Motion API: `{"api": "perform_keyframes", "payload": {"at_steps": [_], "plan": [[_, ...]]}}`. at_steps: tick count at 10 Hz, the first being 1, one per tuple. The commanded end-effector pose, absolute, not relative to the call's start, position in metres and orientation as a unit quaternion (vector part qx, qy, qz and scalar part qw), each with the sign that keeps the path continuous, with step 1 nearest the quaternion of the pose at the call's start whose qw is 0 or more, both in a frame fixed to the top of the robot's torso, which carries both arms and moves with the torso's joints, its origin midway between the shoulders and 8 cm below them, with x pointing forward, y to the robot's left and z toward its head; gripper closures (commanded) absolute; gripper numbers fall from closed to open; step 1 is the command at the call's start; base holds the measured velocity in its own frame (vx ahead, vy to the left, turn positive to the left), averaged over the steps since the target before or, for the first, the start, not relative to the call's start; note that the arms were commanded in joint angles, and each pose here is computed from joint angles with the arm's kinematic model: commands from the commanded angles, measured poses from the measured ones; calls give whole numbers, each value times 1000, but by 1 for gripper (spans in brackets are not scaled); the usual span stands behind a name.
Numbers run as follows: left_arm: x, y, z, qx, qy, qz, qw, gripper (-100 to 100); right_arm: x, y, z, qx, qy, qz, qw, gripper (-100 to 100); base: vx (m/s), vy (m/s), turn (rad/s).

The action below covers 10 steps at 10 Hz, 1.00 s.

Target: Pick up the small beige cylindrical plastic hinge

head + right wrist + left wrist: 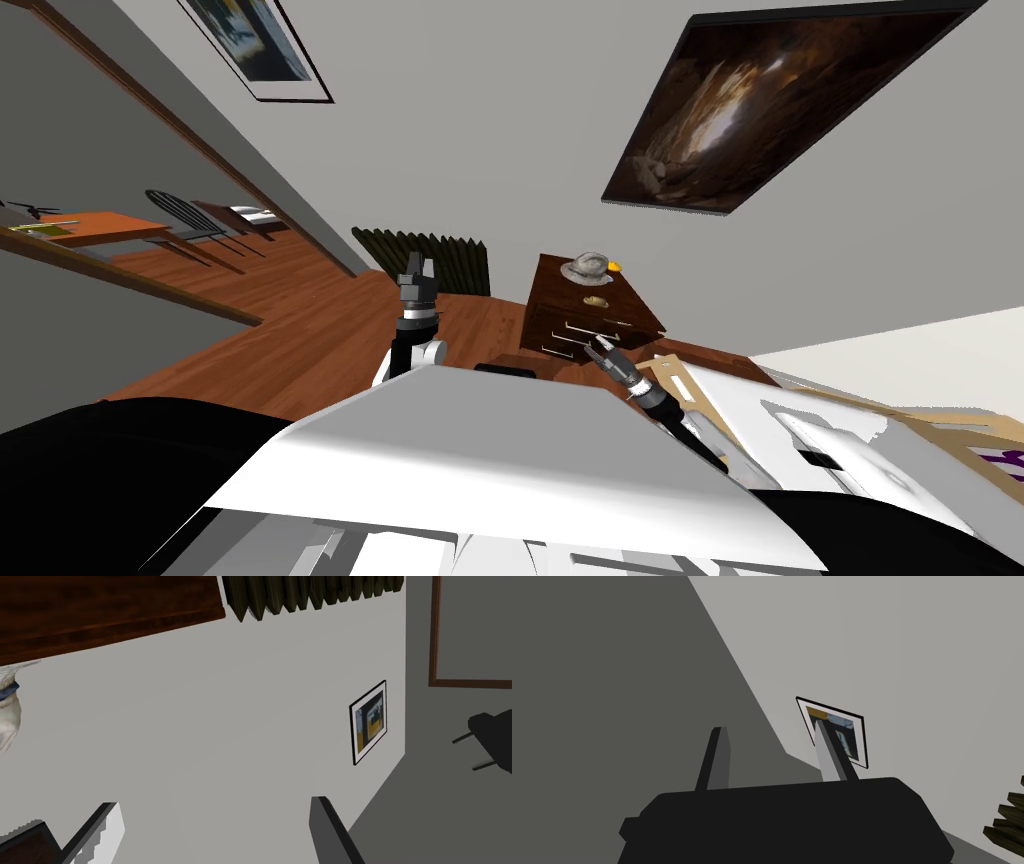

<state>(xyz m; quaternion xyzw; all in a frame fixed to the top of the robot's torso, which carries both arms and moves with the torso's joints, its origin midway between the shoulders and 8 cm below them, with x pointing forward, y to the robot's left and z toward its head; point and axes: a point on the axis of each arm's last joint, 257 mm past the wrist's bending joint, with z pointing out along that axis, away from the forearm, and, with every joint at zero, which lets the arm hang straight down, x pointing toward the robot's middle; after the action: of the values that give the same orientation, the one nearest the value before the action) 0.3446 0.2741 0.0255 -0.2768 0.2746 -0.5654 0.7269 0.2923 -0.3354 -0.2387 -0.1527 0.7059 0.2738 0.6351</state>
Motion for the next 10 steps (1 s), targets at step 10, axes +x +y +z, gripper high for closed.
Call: {"api": "perform_keyframes", "payload": {"at_steps": [10], "plan": [[345, 274, 25, -277, 275, -565, 727, 0, 250, -450, -297, -310, 803, 144, 488, -100, 13, 41, 89]]}}
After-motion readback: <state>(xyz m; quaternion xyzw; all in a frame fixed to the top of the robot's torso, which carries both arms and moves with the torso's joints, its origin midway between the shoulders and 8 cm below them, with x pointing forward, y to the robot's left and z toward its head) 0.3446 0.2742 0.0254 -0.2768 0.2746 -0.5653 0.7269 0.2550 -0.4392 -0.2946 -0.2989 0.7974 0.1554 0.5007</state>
